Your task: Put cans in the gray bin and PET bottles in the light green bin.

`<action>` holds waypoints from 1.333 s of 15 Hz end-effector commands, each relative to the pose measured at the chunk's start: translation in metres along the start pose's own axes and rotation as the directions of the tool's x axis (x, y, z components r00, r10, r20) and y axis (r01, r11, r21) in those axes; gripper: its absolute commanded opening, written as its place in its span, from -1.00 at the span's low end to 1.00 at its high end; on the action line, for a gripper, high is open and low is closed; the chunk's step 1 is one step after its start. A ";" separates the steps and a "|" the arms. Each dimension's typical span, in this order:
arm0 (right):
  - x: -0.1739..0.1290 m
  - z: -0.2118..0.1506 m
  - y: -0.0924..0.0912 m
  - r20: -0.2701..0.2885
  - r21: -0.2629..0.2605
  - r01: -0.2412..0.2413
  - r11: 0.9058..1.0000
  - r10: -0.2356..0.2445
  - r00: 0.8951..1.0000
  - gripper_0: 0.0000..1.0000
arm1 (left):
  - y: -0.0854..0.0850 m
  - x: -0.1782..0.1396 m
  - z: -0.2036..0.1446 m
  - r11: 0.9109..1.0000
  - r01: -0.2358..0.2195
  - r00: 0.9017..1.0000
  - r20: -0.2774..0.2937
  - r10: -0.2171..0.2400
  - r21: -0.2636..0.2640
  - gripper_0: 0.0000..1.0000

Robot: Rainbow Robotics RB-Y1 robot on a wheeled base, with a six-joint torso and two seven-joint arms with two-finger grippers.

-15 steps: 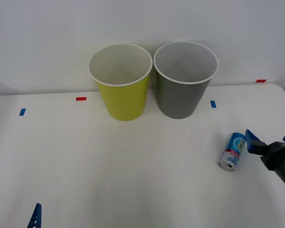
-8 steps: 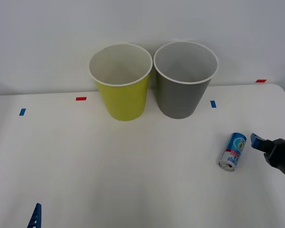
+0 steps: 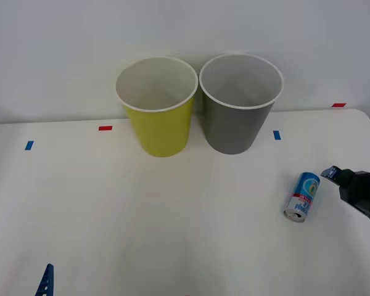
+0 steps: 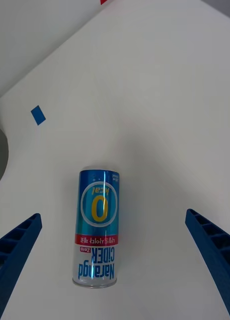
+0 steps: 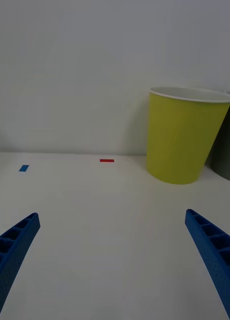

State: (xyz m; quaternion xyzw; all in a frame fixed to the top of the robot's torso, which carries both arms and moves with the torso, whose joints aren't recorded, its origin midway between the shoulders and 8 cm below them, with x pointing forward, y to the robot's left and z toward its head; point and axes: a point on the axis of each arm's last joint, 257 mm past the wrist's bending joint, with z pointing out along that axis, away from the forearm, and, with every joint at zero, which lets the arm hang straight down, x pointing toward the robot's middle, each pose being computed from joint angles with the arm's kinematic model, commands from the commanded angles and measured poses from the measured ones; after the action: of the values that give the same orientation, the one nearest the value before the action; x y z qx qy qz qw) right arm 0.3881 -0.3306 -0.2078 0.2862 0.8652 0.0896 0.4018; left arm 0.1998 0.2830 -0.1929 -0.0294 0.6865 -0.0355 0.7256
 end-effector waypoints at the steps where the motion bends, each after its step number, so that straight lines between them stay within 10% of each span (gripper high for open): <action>1: 0.008 0.014 -0.007 -0.090 0.019 0.031 0.999 -0.029 0.995 1.00 | 0.000 0.000 0.000 1.000 0.000 1.000 0.000 0.000 0.000 1.00; 5: 0.009 0.019 -0.010 -0.174 0.071 0.026 0.997 -0.013 0.985 1.00 | 0.000 0.000 0.000 1.000 0.000 1.000 0.000 0.000 0.000 1.00; 9: 0.005 0.031 -0.002 -0.227 0.082 -0.098 0.992 0.115 0.967 1.00 | 0.000 0.000 0.000 1.000 0.000 1.000 0.000 0.000 0.000 1.00; 20: 0.003 0.063 0.000 -0.403 0.177 -0.025 0.984 0.095 0.910 1.00 | 0.000 0.000 0.000 1.000 0.000 1.000 0.000 0.000 0.000 1.00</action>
State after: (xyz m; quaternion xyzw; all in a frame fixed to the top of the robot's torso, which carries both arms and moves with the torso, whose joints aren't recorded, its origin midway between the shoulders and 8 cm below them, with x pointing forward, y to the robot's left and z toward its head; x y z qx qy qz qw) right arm 0.4342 -0.3335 -0.2522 0.3197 0.9241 0.0864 0.1908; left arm 0.1998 0.2830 -0.1929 -0.0294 0.6865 -0.0355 0.7256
